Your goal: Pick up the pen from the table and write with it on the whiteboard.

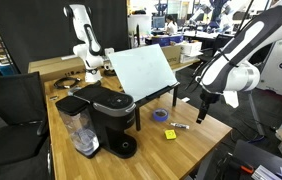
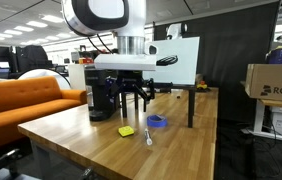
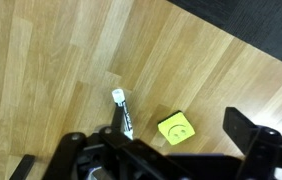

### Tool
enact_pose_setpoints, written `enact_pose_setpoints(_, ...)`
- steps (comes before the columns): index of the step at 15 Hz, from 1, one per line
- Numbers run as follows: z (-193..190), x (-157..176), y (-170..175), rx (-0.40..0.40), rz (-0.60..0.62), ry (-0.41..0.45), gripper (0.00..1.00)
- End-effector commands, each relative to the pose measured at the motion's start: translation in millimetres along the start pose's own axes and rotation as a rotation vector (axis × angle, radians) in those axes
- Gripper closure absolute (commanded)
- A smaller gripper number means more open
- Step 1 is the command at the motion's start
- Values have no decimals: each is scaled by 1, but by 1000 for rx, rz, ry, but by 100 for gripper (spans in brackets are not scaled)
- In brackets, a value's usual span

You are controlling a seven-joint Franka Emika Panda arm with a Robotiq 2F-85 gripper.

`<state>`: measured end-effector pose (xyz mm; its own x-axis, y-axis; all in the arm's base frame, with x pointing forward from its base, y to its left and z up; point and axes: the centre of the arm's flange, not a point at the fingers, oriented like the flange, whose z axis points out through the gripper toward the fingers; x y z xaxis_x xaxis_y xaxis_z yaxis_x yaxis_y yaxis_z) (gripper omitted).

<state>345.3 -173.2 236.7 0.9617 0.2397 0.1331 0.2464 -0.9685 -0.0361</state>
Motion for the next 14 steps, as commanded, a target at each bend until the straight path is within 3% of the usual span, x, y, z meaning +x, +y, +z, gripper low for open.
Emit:
enact_pose_setpoints(1, 19, -1, 4, -29, -2, 61, 0)
enact_pose_setpoints(3, 7, 6, -2, 4, 24, 7, 0)
enact_pose_setpoints(9, 9, 3, -2, -3, 16, 14, 0)
enact_pose_setpoints(14, 33, 6, -8, 3, 9, 20, 0)
